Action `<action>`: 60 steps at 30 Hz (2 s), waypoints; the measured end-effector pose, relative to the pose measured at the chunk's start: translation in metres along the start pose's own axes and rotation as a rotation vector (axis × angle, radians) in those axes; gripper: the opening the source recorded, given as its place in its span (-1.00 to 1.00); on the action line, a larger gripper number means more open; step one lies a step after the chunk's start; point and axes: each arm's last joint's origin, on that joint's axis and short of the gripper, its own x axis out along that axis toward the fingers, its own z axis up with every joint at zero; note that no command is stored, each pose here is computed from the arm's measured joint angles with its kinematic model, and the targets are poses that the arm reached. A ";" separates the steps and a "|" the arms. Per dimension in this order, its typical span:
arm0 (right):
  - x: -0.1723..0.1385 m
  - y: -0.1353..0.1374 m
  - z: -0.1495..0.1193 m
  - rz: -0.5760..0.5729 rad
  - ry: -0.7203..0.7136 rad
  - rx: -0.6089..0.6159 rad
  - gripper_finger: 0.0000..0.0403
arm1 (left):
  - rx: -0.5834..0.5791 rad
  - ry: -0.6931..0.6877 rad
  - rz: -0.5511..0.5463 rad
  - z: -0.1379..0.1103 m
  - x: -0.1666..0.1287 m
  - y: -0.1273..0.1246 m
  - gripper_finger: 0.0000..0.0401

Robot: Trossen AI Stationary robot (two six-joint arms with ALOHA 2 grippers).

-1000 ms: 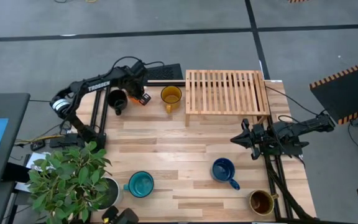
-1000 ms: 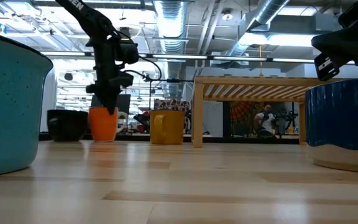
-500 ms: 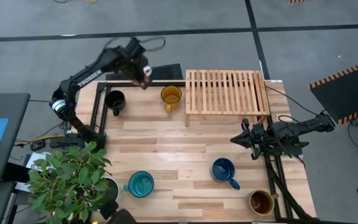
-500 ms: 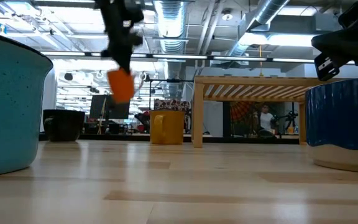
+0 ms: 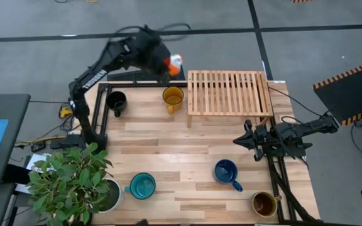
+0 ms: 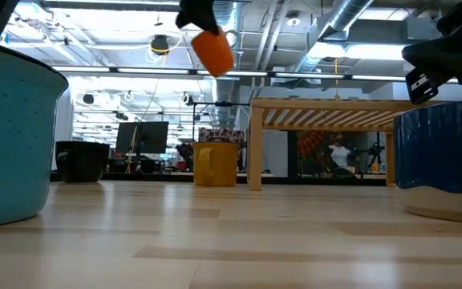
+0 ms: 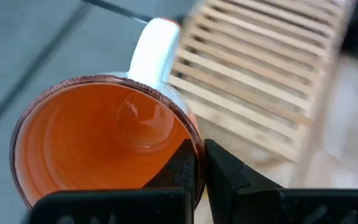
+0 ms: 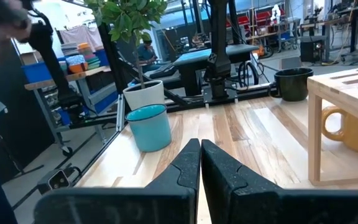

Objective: Place coffee mugs
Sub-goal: Put the orange mug on the shelf

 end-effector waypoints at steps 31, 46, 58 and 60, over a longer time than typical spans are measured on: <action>0.000 0.000 0.002 -0.014 -0.022 -0.006 -0.79 | 0.075 -0.227 -0.273 0.017 -0.026 -0.045 -1.00; -0.019 0.000 0.074 -0.121 -0.712 0.384 -0.79 | 0.001 -0.166 -0.288 -0.002 0.014 -0.050 -1.00; 0.059 -0.011 0.159 -0.453 -0.365 0.224 -0.50 | 0.170 -0.105 -0.280 -0.010 0.017 -0.041 -1.00; 0.071 -0.019 0.170 -0.513 -0.278 0.204 -0.34 | 0.224 -0.096 -0.272 -0.012 0.017 -0.039 -1.00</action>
